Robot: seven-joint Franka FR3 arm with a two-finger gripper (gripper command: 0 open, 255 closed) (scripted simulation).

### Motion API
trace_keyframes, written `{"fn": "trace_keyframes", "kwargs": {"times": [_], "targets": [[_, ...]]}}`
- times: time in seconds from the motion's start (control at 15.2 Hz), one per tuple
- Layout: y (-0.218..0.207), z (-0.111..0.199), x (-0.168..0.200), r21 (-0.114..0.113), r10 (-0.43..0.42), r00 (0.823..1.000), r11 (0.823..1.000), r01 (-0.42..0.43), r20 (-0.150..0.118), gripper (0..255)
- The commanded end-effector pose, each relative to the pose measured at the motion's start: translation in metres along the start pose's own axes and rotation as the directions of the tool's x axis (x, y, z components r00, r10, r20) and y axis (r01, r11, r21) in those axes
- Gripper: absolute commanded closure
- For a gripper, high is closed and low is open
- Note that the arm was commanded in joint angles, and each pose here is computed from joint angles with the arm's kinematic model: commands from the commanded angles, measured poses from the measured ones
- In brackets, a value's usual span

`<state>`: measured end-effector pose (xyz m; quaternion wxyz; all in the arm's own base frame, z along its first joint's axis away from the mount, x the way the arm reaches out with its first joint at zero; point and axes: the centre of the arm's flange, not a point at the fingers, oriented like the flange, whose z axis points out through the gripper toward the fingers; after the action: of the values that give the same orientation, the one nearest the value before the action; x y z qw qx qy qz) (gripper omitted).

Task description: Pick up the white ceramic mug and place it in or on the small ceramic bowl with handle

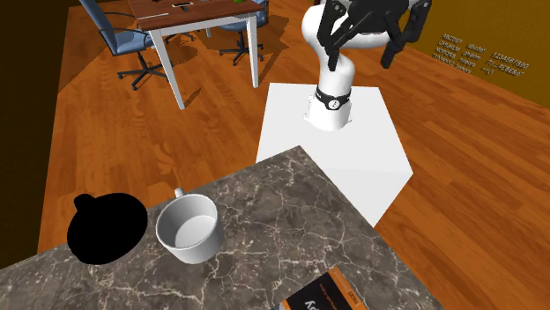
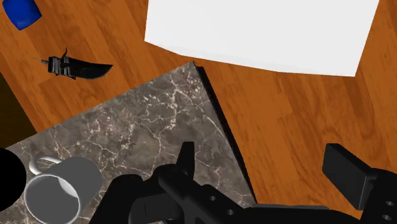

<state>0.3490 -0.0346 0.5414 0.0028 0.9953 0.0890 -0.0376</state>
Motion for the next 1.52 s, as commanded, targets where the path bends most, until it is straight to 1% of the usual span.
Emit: {"fn": "trace_keyframes", "kwargs": {"times": [0.0, 1.45], "targets": [[0.021, 0.012, 0.015, -0.006, -0.004, 1.0, 1.0, 0.004, 0.0, 0], [0.233, 0.132, 0.164, -0.055, -0.037, 0.999, 0.998, 0.037, 0.01, 0]]}}
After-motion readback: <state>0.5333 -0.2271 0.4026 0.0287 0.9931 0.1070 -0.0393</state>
